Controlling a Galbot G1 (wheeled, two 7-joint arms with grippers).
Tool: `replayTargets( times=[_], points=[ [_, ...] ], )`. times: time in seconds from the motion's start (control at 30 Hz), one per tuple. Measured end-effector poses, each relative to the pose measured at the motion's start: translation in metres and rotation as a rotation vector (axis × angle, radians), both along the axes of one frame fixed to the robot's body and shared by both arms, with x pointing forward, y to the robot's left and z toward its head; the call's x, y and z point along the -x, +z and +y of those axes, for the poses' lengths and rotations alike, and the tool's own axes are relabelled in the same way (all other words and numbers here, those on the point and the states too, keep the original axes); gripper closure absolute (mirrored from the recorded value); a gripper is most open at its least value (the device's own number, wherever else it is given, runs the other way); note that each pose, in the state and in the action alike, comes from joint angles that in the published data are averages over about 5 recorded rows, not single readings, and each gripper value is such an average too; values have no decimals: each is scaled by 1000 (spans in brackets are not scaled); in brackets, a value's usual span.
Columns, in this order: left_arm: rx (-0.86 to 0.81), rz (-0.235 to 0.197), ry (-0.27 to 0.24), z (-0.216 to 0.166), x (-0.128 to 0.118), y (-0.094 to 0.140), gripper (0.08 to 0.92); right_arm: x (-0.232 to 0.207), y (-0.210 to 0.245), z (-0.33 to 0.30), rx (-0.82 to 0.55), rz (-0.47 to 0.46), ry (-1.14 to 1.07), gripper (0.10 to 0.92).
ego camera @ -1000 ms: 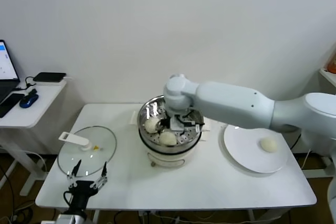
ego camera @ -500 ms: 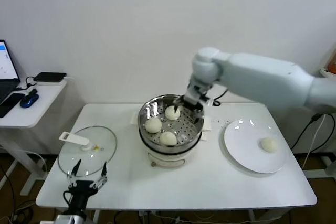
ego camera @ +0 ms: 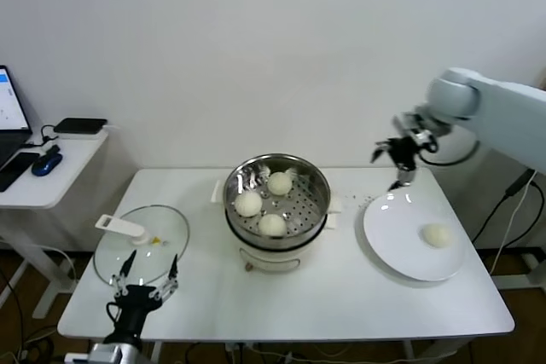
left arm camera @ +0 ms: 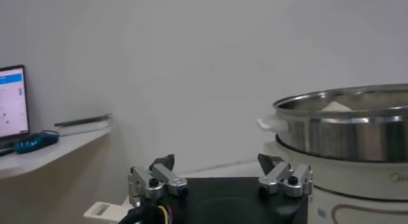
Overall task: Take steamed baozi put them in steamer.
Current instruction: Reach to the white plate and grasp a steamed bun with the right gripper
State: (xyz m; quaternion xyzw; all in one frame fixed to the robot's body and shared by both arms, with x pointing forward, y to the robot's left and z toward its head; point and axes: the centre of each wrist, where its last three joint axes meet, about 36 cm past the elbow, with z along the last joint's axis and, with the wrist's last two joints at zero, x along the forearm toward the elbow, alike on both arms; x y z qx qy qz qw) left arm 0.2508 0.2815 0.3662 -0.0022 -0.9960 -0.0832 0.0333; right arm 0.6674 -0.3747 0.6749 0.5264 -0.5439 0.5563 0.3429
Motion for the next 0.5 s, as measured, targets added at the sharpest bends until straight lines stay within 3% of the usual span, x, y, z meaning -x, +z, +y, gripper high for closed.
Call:
replayTargets(
  times=[0.2,0.5],
  points=[
    [3,6,-10,-1,3,-1,177,9,-41,-61,14,20,-131,200],
    [1,16,-5,-1,4,-3,177,14,-107,-104,116,57,-145,200]
  ],
)
